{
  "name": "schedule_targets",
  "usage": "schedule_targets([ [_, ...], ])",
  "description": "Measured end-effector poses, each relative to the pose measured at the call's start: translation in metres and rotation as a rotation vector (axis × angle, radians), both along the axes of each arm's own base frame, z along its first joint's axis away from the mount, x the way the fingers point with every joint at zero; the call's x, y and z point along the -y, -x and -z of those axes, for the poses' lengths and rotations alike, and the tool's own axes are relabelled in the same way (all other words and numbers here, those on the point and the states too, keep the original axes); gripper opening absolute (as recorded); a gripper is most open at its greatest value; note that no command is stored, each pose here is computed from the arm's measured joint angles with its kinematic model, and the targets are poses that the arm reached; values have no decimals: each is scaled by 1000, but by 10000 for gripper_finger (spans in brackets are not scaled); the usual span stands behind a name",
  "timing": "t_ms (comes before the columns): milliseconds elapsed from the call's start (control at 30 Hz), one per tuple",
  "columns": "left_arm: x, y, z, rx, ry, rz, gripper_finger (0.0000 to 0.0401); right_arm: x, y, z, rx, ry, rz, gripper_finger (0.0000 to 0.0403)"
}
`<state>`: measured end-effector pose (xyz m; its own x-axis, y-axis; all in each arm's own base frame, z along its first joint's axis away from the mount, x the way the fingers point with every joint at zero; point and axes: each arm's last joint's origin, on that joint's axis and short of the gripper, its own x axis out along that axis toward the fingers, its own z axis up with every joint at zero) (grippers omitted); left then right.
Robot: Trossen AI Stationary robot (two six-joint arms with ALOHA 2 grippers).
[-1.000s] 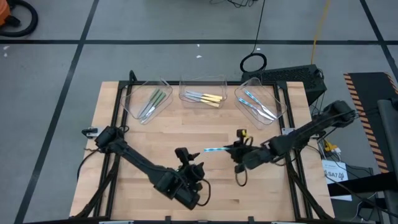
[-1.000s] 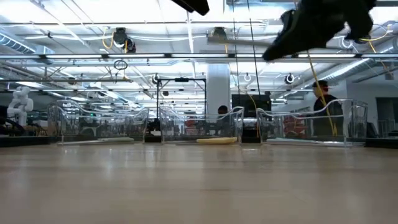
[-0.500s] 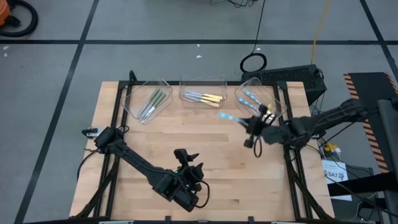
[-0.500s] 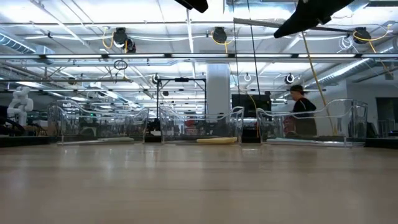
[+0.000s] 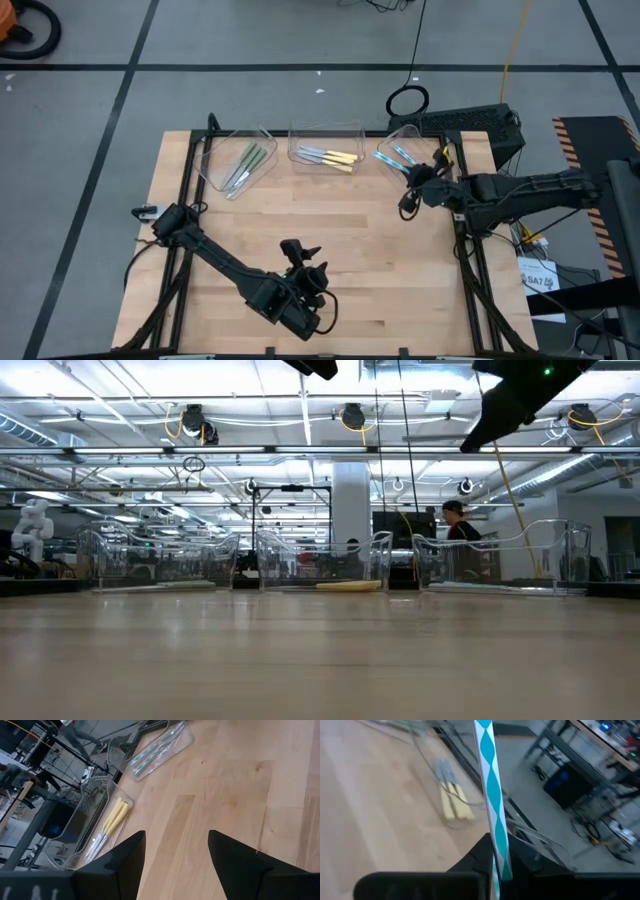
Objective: Sort silverware by color (type)
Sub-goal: Put the blue table knife into the right transparent bin
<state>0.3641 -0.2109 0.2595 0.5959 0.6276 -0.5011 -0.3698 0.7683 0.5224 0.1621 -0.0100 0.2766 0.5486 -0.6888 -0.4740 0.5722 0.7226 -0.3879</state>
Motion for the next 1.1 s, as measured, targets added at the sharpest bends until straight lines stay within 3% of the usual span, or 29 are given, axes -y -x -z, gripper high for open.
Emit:
schedule_targets([
  [467,0,0,0,0,2,0,223,27,10,8,-75,-68,163,31],
  [867,0,-1,1,-9,25,2,223,45,21,42,-155,-114,300,40],
  [1100,-5,-4,1,2,37,-20,223,50,24,58,-171,-137,320,18],
])
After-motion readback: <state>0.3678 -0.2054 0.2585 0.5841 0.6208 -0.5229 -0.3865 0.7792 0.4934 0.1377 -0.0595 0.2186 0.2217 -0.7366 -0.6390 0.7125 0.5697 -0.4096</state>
